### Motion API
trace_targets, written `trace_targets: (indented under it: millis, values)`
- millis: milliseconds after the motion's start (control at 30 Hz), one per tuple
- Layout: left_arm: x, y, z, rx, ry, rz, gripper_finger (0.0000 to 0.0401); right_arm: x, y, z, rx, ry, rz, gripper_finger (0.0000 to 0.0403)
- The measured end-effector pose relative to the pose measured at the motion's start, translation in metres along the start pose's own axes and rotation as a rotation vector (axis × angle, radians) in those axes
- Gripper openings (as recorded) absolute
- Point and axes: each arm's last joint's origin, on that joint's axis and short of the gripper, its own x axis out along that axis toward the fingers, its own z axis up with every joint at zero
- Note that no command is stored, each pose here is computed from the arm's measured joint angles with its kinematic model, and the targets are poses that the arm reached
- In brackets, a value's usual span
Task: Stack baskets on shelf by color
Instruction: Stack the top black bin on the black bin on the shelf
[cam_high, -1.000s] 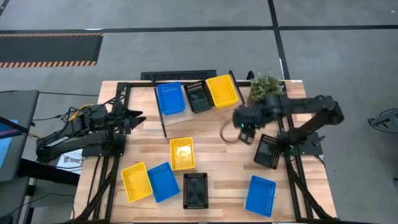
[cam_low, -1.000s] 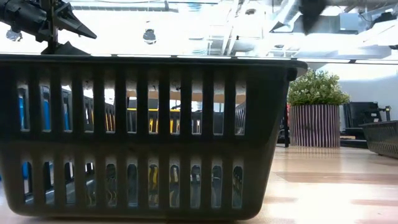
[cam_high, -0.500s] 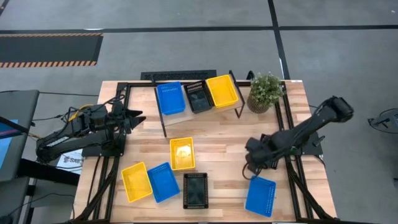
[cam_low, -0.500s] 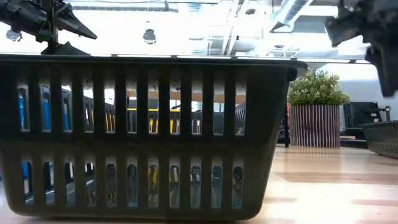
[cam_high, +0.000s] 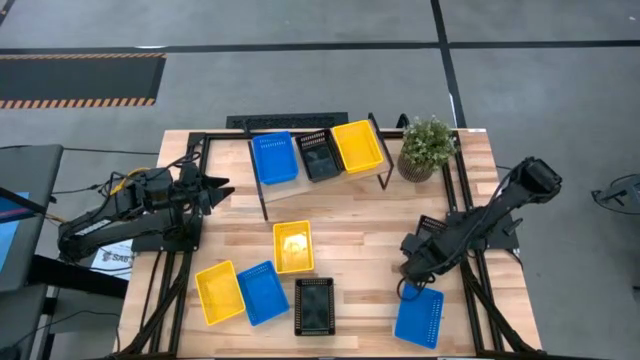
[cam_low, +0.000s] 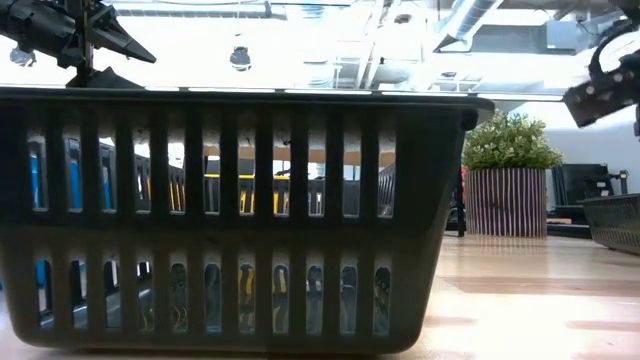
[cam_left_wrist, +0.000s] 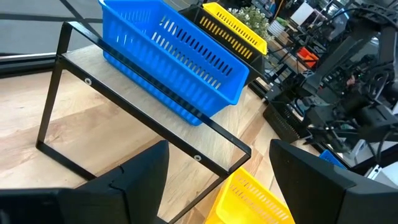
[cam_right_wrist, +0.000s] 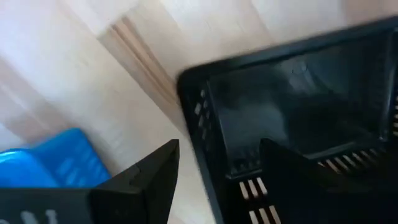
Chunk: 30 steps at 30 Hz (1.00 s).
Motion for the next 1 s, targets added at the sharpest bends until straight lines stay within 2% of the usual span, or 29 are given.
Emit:
trace_targets:
  millis: [100, 200, 300, 400, 467, 633, 800, 1000]
  values:
    - [0.0, 0.0, 0.0, 0.0, 0.0, 0.0, 0.0265, 0.009, -0.003, -0.002, 0.019, 0.018, 0.006, 0.0233]
    - [0.0, 0.0, 0.0, 0.0, -0.001, 0.002, 0.0265, 0.01, -0.002, -0.002, 0.022, 0.015, 0.017, 0.0196]
    - [0.0, 0.0, 0.0, 0.0, -0.002, 0.004, 0.0265, 0.01, -0.002, -0.001, 0.021, 0.015, 0.015, 0.013]
    - [0.0, 0.0, 0.0, 0.0, -0.003, 0.005, 0.0265, 0.01, -0.002, -0.001, 0.012, 0.014, 0.019, 0.0046]
    - [0.0, 0.0, 0.0, 0.0, -0.004, 0.006, 0.0265, 0.006, 0.001, 0.0, -0.016, 0.0, 0.035, 0.0016]
    - [0.0, 0.0, 0.0, -0.017, -0.012, 0.015, 0.0265, -0.022, 0.015, 0.01, -0.091, -0.017, 0.118, 0.0009]
    - [0.0, 0.0, 0.0, -0.018, -0.012, 0.015, 0.0265, -0.076, 0.022, 0.031, -0.159, -0.105, 0.189, 0.0009]
    - [0.0, 0.0, 0.0, -0.018, -0.012, 0.015, 0.0265, -0.161, 0.022, 0.067, -0.34, -0.421, 0.294, 0.0007]
